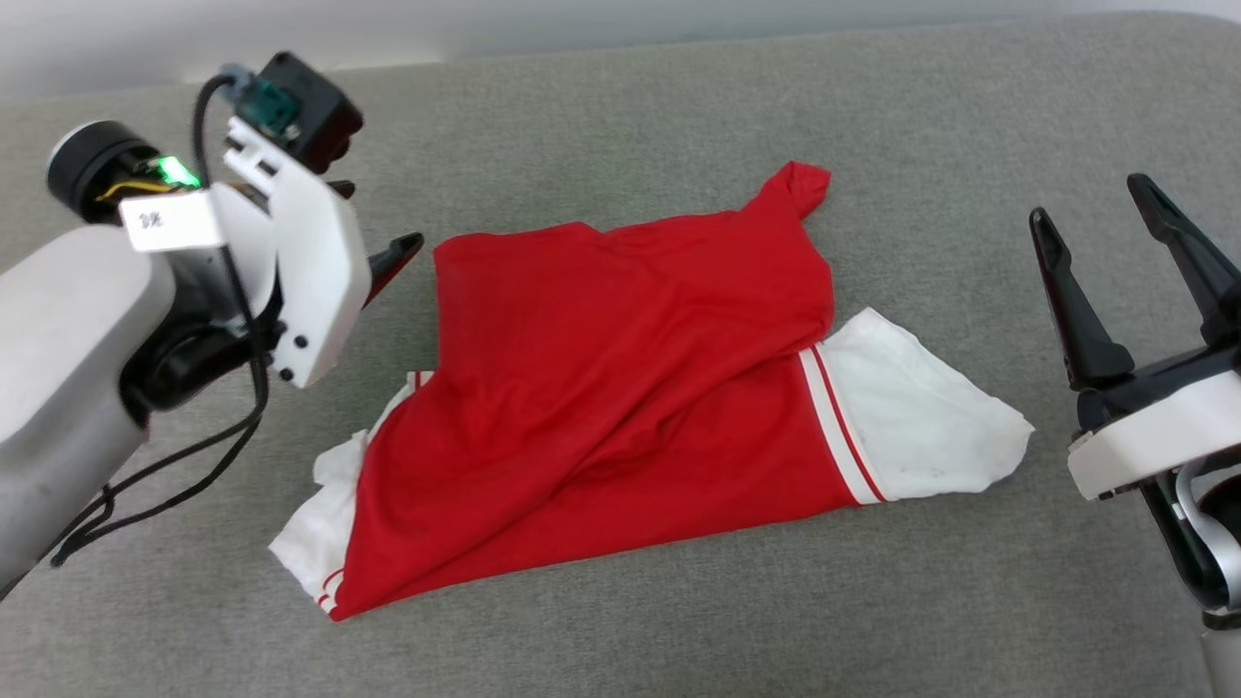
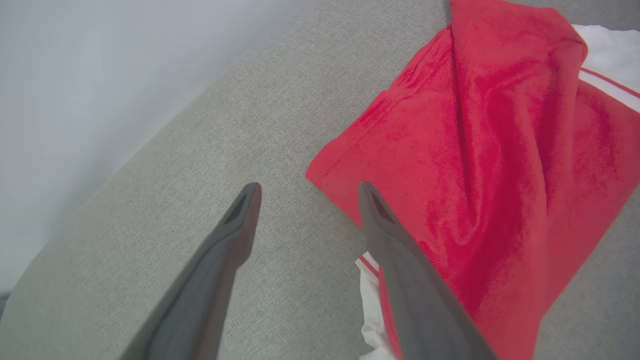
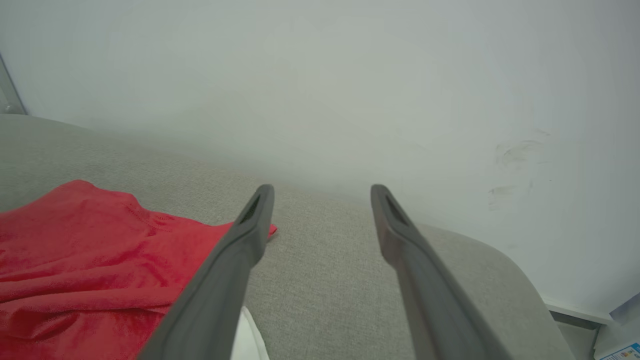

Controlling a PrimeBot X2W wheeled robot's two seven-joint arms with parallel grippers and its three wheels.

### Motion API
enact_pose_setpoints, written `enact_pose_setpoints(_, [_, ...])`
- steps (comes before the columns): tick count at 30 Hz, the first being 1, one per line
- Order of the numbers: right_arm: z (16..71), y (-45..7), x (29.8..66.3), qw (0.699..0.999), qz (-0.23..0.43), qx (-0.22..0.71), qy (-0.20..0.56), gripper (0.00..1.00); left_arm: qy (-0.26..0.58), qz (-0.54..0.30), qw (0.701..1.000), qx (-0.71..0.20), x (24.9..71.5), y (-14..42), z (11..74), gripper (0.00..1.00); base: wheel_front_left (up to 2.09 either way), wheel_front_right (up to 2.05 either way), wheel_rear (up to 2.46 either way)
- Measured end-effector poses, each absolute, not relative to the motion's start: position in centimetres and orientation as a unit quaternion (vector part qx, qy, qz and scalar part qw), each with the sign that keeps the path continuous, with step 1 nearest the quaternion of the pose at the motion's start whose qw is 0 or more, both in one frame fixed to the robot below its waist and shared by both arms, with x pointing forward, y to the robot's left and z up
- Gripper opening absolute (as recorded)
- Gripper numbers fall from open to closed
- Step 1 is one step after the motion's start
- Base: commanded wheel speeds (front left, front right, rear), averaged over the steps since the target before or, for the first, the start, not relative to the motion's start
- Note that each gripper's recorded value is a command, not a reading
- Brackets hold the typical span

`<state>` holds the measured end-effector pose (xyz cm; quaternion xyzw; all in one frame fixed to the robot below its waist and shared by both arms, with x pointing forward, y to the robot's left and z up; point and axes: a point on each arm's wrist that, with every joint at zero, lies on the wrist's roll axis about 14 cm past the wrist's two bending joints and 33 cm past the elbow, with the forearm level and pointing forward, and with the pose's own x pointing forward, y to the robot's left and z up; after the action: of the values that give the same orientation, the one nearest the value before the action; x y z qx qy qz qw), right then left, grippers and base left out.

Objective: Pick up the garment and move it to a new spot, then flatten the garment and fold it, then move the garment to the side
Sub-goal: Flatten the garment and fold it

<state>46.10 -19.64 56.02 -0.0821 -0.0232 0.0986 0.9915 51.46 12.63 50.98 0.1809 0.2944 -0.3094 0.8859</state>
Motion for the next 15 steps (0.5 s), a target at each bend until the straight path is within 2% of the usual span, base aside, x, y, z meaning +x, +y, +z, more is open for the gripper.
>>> enact_pose_setpoints(6, [55.3, -20.5, 46.5, 0.992, 0.087, -0.087, -0.016, 1.00, 0.369, -0.352, 0.838, 0.196, 51.6, 9.4, 47.1, 1.00, 0.00, 0.00, 0.00])
enact_pose_setpoints(15, [53.7, -21.8, 47.1, 0.993, 0.072, -0.092, 0.001, 1.00, 0.498, -0.363, 0.752, 0.232, 49.6, 9.3, 38.6, 1.00, 0.00, 0.00, 0.00])
